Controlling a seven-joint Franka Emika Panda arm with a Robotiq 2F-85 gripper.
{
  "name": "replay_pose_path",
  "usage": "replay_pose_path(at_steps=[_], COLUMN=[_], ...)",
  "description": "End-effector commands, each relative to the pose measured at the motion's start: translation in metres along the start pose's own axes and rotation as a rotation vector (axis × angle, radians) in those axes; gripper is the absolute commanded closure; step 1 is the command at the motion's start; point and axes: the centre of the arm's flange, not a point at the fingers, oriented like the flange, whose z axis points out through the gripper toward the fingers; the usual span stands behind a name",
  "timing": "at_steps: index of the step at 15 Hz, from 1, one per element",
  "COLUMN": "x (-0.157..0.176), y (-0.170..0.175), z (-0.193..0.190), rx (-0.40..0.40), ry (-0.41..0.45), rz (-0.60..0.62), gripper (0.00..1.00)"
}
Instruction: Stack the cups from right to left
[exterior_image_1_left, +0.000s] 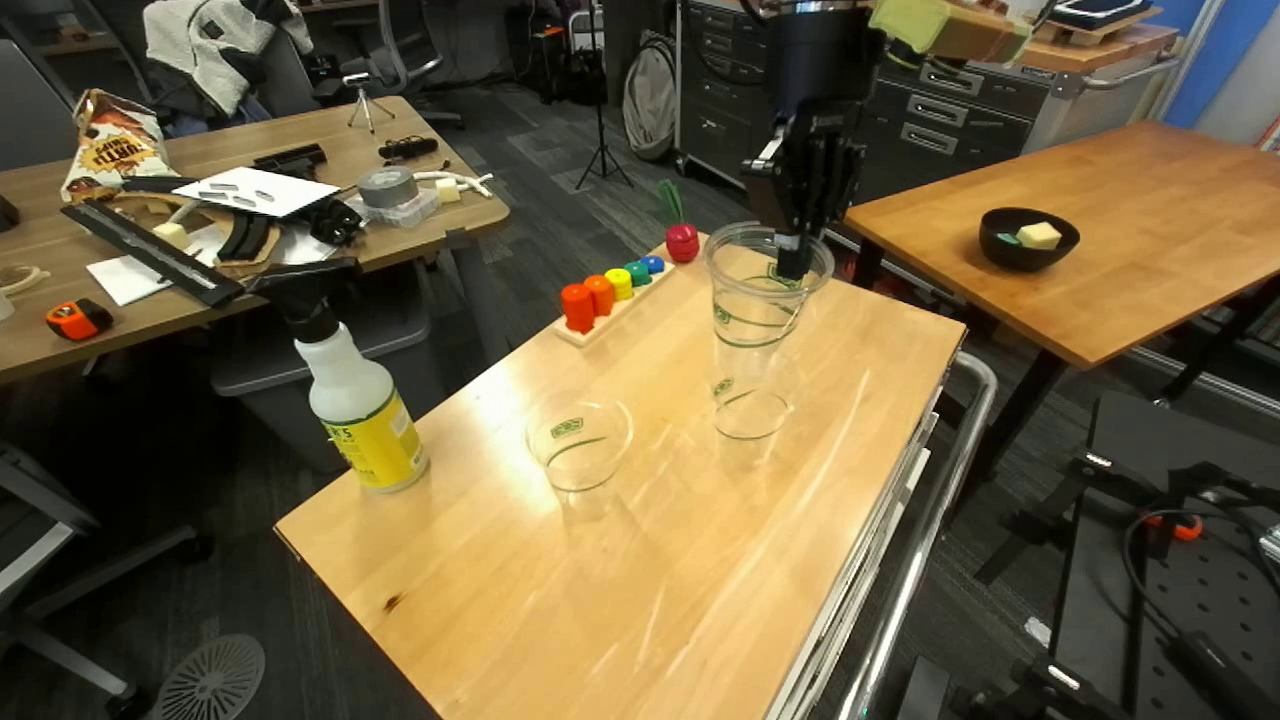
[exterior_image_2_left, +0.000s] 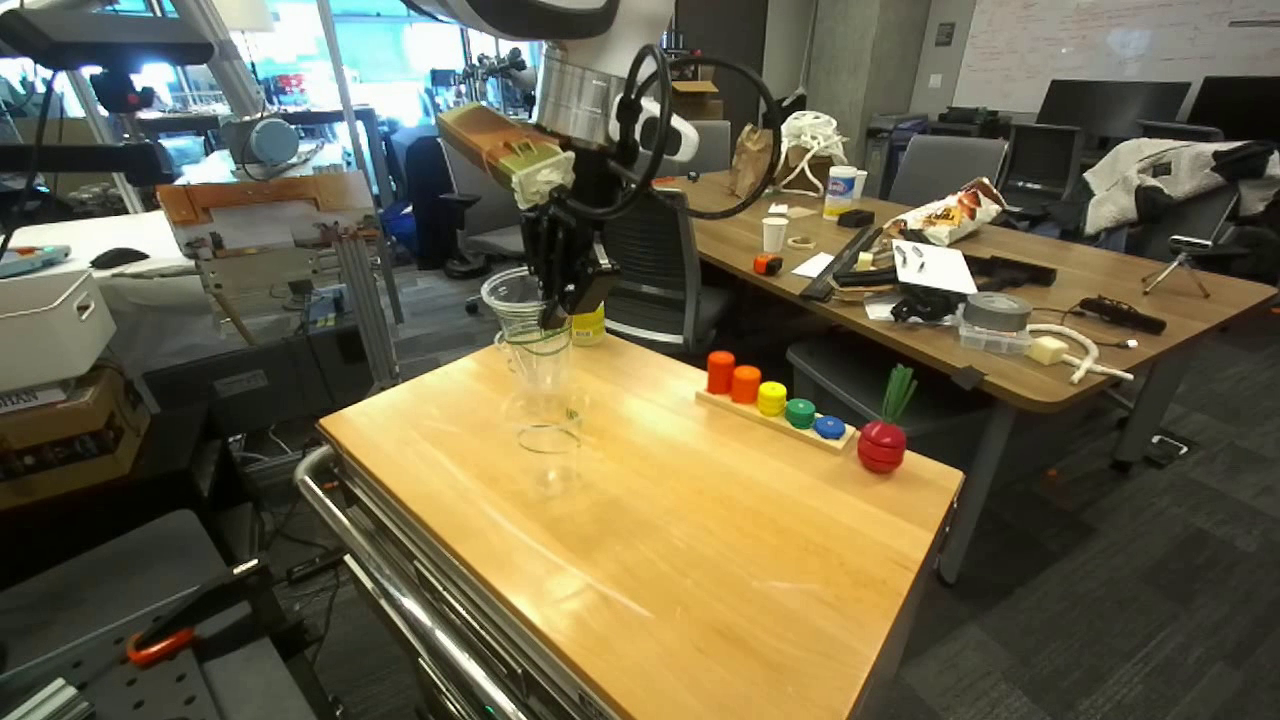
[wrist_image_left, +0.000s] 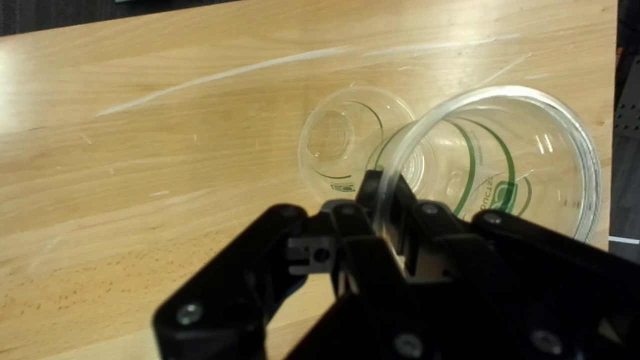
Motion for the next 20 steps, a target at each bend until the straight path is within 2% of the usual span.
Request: replay_pose_path(at_steps=[1,10,11,12,13,18,20], x=[0.004,0.010,0.011,0.011,0.012,0.014,0.017], y=[0.001,0.006,0.006,0.007,0.007,0.007,0.009], z=[0.011,0.035,0.035,0.035,0.034,0.029,0.029], rx=[0.002,-0.069,-0.073,-0.076,-0.078,-0.094,-0.167], ry=[0.018,-0.018,-0.016,-0.012,-0.008,0.028,0.068], rz=[-0.022,-0.056,-0.059,-0.060,-0.062,-0.064,-0.065], gripper=[0.98,0.98,0.68,0.68,0.62,0.22,0.09])
